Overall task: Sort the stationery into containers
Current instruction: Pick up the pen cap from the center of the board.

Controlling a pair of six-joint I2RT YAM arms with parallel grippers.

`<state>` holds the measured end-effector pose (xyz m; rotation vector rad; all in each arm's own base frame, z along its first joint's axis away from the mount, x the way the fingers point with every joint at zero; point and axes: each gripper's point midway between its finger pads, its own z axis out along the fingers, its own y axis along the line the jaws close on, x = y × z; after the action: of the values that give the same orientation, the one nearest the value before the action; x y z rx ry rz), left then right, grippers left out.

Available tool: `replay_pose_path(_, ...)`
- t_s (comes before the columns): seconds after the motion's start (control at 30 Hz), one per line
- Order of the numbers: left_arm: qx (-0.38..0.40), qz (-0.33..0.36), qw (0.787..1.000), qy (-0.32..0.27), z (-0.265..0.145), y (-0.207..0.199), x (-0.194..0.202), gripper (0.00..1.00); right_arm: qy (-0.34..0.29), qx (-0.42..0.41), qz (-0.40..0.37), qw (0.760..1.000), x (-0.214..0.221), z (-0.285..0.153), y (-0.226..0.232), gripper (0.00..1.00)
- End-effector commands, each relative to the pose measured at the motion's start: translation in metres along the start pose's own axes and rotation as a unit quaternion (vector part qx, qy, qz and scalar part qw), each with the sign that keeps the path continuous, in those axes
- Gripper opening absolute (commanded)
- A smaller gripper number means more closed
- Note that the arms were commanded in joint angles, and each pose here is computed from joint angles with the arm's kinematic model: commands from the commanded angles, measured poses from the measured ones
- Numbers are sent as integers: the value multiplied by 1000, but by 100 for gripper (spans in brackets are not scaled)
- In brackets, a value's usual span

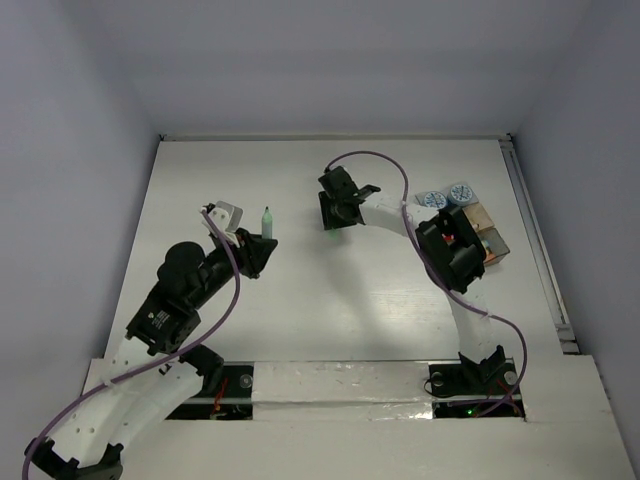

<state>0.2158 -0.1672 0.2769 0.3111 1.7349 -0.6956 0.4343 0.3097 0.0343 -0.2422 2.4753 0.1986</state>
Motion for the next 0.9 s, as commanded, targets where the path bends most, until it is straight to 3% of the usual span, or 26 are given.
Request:
replay_pose_path(0.0, 16, 9, 999, -28, -1, -6, -14, 0, 1, 18, -3, 1000, -2, -1, -1, 47)
replay_pose_path(0.07, 16, 10, 999, -27, -2, -5, -13, 0, 2, 28, -3, 1000, 1, -2, -1, 49)
replay_pose_path(0.2, 19, 10, 999, -29, -2, -7, -14, 0, -9, 16, 2, 1000, -2, -9, 1, 67)
replay_pose_path(0.3, 21, 10, 999, -28, -2, -7, -14, 0, -9, 17, 5, 1000, -3, -12, 1, 70)
replay_pose_path(0.87, 33, 10, 999, -34, -5, -12, -16, 0, -1, -36, 35, 999, 6, -21, 17, 53)
